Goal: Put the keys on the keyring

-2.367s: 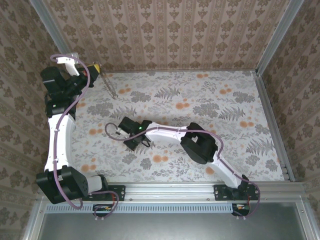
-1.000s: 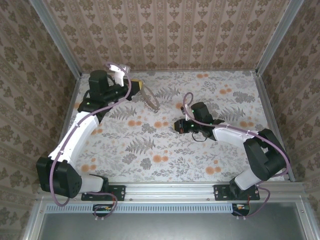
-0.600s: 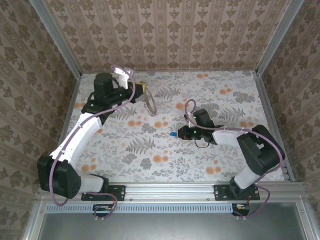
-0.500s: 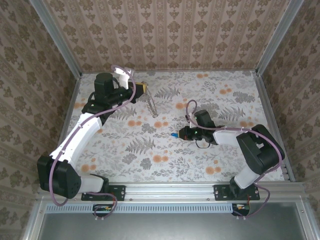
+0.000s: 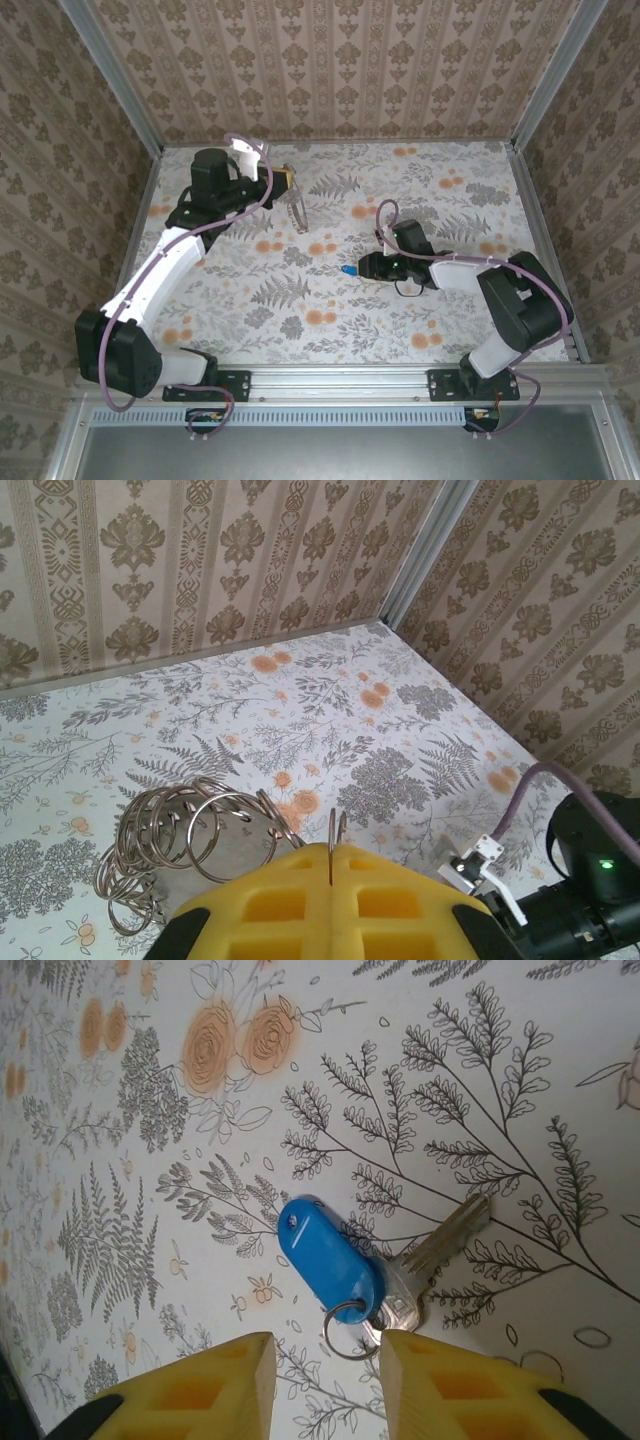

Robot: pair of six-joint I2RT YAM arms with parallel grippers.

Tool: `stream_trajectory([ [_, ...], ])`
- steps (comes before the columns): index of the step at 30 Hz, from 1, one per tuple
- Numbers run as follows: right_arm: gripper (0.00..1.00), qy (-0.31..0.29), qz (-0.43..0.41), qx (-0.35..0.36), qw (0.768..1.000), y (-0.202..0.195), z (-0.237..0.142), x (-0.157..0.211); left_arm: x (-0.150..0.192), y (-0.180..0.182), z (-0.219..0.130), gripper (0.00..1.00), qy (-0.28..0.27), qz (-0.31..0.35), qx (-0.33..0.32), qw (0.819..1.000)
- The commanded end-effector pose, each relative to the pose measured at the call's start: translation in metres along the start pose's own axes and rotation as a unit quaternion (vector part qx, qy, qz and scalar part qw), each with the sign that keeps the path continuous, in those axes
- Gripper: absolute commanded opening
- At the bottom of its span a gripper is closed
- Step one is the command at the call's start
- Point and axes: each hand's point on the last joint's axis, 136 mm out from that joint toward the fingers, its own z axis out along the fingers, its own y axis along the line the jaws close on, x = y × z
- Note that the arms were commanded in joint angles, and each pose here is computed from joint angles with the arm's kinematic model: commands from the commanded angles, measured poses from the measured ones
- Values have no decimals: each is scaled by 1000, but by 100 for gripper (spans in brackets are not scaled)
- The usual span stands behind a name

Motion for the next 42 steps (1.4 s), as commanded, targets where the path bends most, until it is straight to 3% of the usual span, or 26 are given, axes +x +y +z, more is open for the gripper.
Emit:
stream_trajectory([
  [1, 38, -6, -10, 40, 999, -3, -15, -4, -19, -10, -11, 0, -38, 30, 0, 999],
  [10, 43, 27, -98, 136, 985, -3, -20, 14, -25, 16, -25, 0, -51, 14, -43, 998],
  [22, 44, 84, -248, 232, 937, 9, -1, 20, -31, 49, -53, 0, -72, -12, -83, 994],
  [42, 40, 104, -277, 257, 920, 5, 20, 14, -32, 57, -62, 0, -78, -20, -88, 993],
])
